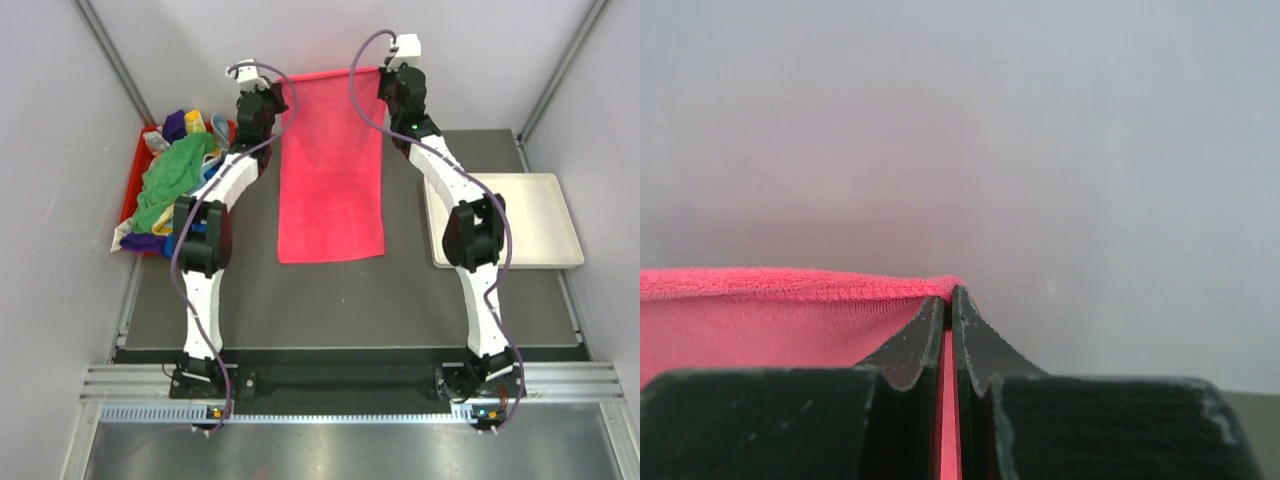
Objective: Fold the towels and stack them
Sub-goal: Fold the towel
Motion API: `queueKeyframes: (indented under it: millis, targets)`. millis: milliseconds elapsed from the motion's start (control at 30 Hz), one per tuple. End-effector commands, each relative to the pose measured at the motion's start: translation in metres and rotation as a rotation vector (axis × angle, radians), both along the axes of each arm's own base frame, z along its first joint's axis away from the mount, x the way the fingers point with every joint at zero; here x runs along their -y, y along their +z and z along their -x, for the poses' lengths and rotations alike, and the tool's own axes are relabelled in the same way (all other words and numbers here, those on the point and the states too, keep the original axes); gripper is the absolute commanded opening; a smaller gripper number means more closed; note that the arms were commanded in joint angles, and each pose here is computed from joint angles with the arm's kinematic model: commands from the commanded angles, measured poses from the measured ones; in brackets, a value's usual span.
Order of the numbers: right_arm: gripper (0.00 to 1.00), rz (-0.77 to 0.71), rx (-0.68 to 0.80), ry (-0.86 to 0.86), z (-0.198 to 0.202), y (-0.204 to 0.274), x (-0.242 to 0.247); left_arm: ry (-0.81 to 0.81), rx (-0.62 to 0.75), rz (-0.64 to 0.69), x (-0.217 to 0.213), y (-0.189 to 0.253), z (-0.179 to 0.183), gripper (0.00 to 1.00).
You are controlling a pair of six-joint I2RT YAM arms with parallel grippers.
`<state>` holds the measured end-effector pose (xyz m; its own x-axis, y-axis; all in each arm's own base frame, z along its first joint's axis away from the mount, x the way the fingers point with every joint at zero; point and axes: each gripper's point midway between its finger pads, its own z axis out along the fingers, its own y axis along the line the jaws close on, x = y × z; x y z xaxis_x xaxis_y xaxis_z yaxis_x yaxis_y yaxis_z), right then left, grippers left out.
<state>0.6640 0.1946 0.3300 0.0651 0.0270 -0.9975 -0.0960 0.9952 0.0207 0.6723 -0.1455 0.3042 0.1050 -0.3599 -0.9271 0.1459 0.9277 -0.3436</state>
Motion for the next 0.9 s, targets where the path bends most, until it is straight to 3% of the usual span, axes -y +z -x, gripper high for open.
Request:
queueKeyframes:
  millis: [0,400,700,867]
  targets:
    - [0.00,-0.033,0.201,-0.070,-0.008,0.063,0.023,0.091,0.180,0.031,-0.022,0.036,-0.007,0.00]
    - [0.01,-0.014,0.135,-0.043,-0.017,0.021,0.017,0.074,0.155,0.022,-0.016,0.011,-0.020,0.00]
    - [0.00,-0.005,0.034,-0.056,-0.003,-0.017,0.025,0.080,0.101,0.009,-0.021,-0.002,-0.007,0.00]
    - [0.00,-0.030,0.010,-0.054,0.013,-0.015,0.028,0.071,0.054,0.011,-0.022,-0.014,0.006,0.00]
